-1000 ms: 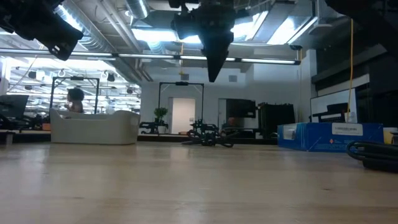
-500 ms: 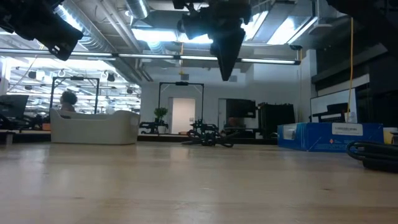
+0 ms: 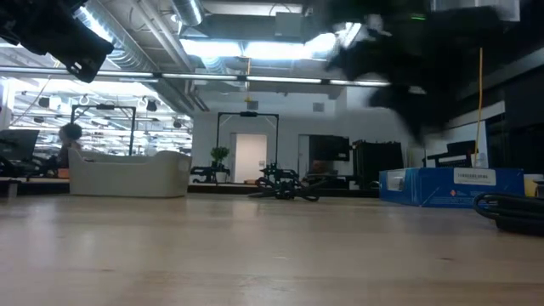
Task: Pick and place USB-C Cables
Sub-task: Put the bottom black charger cable into the gray bin
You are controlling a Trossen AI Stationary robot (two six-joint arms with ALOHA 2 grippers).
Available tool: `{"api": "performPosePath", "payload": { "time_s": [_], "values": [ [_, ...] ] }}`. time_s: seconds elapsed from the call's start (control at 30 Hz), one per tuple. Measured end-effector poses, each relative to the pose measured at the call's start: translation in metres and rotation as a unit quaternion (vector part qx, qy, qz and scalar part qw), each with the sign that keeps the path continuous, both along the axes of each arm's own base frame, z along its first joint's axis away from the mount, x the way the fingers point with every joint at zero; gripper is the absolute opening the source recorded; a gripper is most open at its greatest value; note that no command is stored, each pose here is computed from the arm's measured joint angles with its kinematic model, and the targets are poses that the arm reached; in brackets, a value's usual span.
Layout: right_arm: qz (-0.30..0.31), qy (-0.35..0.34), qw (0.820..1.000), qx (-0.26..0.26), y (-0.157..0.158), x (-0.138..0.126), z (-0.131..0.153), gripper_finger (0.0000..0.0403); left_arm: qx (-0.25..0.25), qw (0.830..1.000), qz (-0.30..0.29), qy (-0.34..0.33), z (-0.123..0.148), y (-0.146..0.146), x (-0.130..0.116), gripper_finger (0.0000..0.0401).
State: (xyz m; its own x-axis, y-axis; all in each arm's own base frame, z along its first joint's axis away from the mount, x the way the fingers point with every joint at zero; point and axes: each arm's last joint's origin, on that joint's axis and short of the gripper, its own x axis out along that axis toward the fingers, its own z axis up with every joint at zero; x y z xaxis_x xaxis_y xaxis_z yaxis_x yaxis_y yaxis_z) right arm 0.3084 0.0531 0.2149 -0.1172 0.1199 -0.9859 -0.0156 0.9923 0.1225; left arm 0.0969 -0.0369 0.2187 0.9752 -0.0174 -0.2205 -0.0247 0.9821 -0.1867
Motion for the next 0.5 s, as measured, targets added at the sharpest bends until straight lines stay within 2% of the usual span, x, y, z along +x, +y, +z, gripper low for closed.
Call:
{"api": "performPosePath", "payload": {
  "time_s": [0.1, 0.27, 0.37, 0.5],
  "values": [
    [-0.054, -0.019, 0.998, 0.005, 0.006, -0.039, 0.003, 0.0188, 0.000, 1.000, 0.001, 0.000, 0.000, 0.000, 0.000, 0.0000],
    [-0.098, -0.145, 0.984, -0.032, 0.012, -0.092, 0.006, 0.0188, 0.000, 1.000, 0.001, 0.000, 0.000, 0.000, 0.000, 0.0000],
    [-0.118, -0.246, 0.962, -0.020, 0.014, -0.110, 0.004, 0.0188, 0.000, 1.000, 0.001, 0.000, 0.000, 0.000, 0.000, 0.0000],
    [-0.120, -0.369, 0.920, 0.046, 0.018, -0.119, 0.003, 0.0188, 0.001, 1.000, 0.001, 0.000, 0.000, 0.000, 0.000, 0.0000]
  ]
}}
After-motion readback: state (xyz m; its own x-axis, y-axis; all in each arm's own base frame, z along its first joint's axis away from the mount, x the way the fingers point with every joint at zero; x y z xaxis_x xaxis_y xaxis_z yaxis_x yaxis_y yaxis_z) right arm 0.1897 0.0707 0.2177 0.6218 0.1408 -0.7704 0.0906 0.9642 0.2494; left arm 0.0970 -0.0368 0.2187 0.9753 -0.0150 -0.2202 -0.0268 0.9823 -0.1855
